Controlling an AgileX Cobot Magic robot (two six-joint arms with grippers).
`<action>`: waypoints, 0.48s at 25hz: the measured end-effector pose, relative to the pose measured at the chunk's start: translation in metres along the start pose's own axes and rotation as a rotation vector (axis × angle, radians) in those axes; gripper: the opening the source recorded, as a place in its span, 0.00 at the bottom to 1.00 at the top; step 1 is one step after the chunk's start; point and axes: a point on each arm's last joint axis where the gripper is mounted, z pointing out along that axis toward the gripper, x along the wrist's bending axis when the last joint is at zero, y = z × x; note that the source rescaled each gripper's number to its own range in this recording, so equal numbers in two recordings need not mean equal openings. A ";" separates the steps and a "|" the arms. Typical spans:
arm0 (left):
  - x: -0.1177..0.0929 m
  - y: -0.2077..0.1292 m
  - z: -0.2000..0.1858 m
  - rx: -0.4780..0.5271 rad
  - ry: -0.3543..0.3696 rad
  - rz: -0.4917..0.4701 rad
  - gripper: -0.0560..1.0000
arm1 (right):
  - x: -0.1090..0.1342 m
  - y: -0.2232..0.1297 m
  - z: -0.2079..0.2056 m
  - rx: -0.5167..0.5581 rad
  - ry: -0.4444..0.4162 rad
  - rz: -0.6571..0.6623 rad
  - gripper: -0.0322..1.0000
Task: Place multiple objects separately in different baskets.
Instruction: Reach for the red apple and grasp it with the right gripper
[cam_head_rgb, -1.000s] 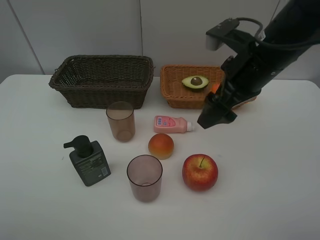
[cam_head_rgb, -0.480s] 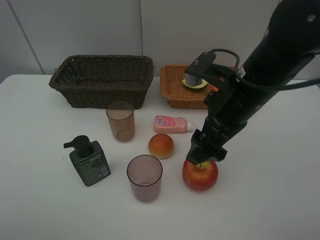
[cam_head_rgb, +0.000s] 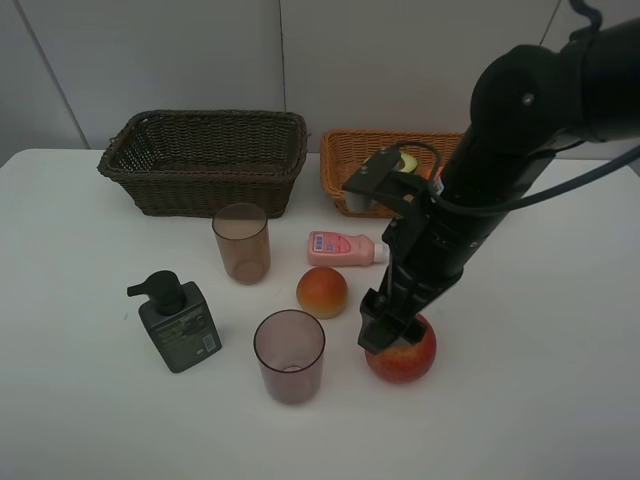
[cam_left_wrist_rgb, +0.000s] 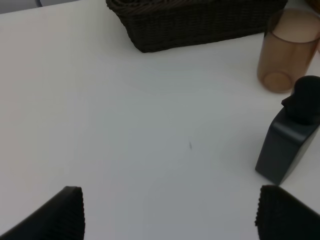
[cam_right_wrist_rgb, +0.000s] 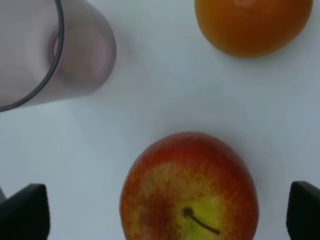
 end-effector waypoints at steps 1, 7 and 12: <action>0.000 0.000 0.000 0.000 0.000 0.000 0.93 | -0.001 0.000 0.001 0.003 -0.004 -0.005 1.00; 0.000 0.000 0.000 0.000 0.000 0.000 0.93 | -0.004 -0.002 0.001 0.024 -0.040 -0.046 1.00; 0.000 0.000 0.000 0.000 0.000 0.000 0.93 | -0.006 -0.001 0.001 0.020 -0.059 -0.060 1.00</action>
